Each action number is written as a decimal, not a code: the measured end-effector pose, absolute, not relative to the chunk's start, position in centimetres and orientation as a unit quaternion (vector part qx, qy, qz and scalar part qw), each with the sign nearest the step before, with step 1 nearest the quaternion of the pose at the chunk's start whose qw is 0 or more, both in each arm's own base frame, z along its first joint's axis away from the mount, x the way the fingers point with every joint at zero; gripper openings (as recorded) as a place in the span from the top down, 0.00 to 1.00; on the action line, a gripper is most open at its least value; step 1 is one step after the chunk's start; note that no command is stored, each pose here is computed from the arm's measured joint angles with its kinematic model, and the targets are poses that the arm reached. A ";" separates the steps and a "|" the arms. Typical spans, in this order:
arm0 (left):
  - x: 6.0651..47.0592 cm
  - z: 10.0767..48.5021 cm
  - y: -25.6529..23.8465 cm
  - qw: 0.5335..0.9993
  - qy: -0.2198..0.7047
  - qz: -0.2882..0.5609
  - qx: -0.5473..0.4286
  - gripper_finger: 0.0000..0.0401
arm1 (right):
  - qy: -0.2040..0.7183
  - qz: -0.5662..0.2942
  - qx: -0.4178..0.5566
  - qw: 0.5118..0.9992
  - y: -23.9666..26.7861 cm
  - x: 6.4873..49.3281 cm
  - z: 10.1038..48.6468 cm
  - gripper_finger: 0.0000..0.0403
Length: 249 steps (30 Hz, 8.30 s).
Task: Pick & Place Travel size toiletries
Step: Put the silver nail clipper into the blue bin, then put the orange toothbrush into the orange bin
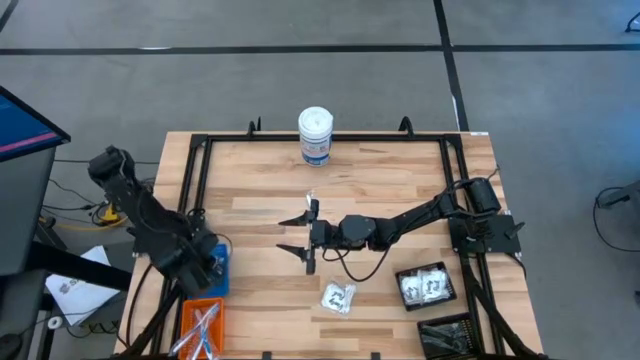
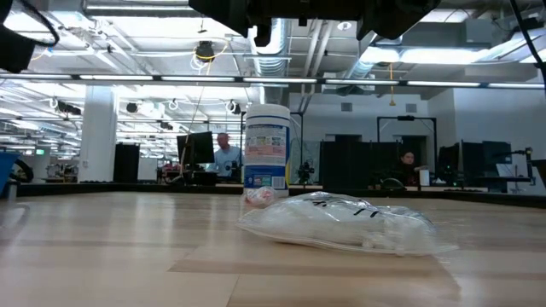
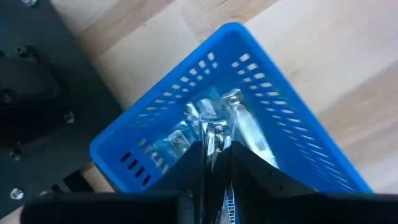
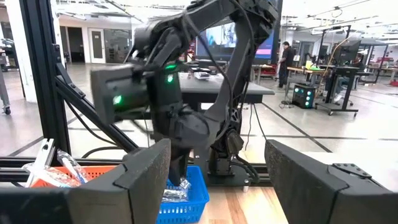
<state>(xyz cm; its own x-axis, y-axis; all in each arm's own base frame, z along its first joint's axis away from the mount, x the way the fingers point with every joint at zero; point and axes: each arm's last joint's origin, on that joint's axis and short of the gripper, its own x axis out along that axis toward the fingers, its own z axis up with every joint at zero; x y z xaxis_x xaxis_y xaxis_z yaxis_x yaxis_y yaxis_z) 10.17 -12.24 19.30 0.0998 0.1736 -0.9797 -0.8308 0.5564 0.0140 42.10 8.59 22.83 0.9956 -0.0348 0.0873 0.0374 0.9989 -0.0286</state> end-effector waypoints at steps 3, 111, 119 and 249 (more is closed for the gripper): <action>10.6 18.3 -12.8 0.675 0.565 0.384 -0.277 0.87 | -0.043 -0.018 -0.015 0.999 8.6 42.1 22.8 0.37; 22.8 19.7 -13.2 0.949 0.273 -0.126 0.090 0.81 | -0.098 0.122 -0.137 0.978 12.7 41.0 23.5 0.37; 22.8 20.0 -13.5 0.955 0.262 -0.124 0.056 0.81 | -0.079 0.122 -0.121 0.982 12.3 41.2 23.2 0.37; 24.8 19.5 -10.5 0.961 0.224 -0.093 -0.131 0.81 | 0.409 0.010 -0.625 0.665 20.7 32.3 32.8 0.96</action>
